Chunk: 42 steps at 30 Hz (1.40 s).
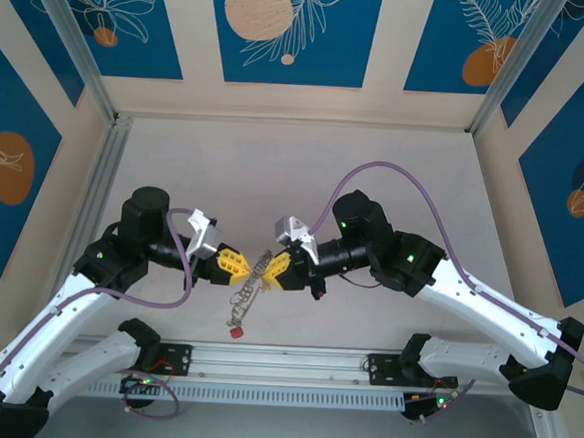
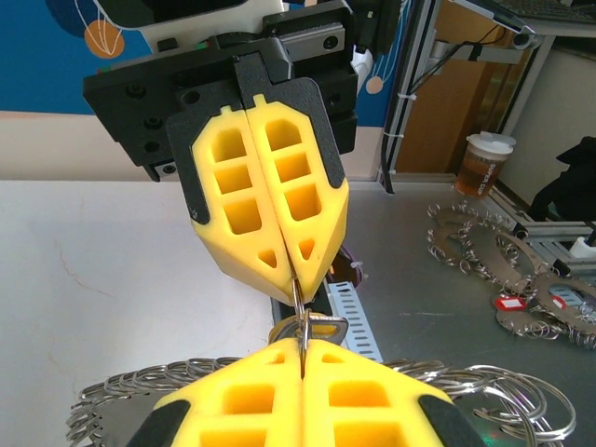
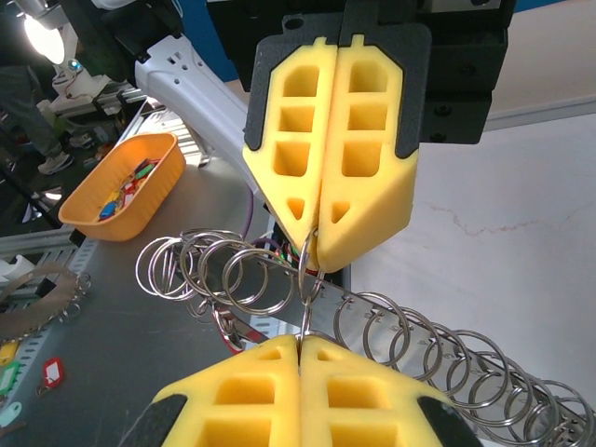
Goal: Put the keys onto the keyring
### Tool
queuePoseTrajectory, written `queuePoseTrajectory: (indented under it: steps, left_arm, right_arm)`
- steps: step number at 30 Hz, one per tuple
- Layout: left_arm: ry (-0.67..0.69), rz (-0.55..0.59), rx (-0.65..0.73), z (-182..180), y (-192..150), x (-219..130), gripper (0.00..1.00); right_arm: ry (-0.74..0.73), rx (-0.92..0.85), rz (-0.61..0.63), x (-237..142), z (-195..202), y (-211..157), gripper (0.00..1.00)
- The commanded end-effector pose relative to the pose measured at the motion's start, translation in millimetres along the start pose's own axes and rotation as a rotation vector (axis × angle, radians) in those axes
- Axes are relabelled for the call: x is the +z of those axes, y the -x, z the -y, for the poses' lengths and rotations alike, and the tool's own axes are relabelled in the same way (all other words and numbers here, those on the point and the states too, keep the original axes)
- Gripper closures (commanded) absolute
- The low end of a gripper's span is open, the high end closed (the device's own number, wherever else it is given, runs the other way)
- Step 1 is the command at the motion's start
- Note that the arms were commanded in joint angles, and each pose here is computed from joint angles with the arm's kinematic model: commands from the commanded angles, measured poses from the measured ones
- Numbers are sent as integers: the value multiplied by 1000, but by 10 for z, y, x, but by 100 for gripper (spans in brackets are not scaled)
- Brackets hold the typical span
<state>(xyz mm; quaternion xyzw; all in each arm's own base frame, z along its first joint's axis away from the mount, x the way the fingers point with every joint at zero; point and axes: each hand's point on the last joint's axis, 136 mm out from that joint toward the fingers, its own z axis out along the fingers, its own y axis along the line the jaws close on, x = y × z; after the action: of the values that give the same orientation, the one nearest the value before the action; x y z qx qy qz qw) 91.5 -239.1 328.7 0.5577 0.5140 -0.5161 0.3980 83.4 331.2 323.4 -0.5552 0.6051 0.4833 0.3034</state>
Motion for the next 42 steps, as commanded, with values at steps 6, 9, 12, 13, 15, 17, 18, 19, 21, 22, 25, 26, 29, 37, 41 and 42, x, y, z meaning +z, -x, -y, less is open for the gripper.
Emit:
queuePoseTrajectory:
  steps: [6,9,12,13,15,17,18,19,21,22,25,26,29,37,41,42]
  left_arm:
    - [22,20,39,3,81,-39,100]
    - [22,20,41,5,83,-41,100]
    - [23,21,43,2,86,-42,100]
    - [25,21,44,2,85,-44,100]
    - [21,22,42,10,86,-44,100]
    - [21,21,42,11,83,-42,100]
    - [22,21,40,8,81,-43,100]
    - [25,21,41,6,83,-44,100]
    - [26,22,43,4,88,-46,100]
    - [25,22,43,9,90,-46,100]
    - [23,24,44,13,91,-47,100]
    - [23,24,43,14,91,-46,100]
    - [24,24,42,12,91,-46,100]
    - [25,24,42,12,88,-46,100]
    - [25,26,43,10,94,-46,100]
    - [26,26,42,9,96,-46,100]
  right_arm:
    - [-21,-34,19,-49,-90,118,100]
    - [-43,-34,15,-64,-74,106,100]
    - [-61,-30,11,-81,-58,85,100]
    - [-64,-29,13,-87,-58,84,100]
    - [-66,-28,13,-90,-63,78,100]
    - [-65,-29,14,-93,-75,77,100]
    - [-63,-30,14,-90,-82,76,100]
    - [-62,-32,14,-90,-84,78,100]
    - [-56,-35,14,-80,-94,82,100]
    - [-54,-35,13,-74,-98,78,100]
    - [-57,-37,13,-63,-81,77,100]
    - [-60,-38,14,-58,-74,80,100]
    - [-72,-39,14,-48,-44,78,100]
    - [-106,-38,20,-42,29,99,100]
    - [-110,-36,19,-30,51,92,100]
    - [-109,-38,22,-33,45,98,100]
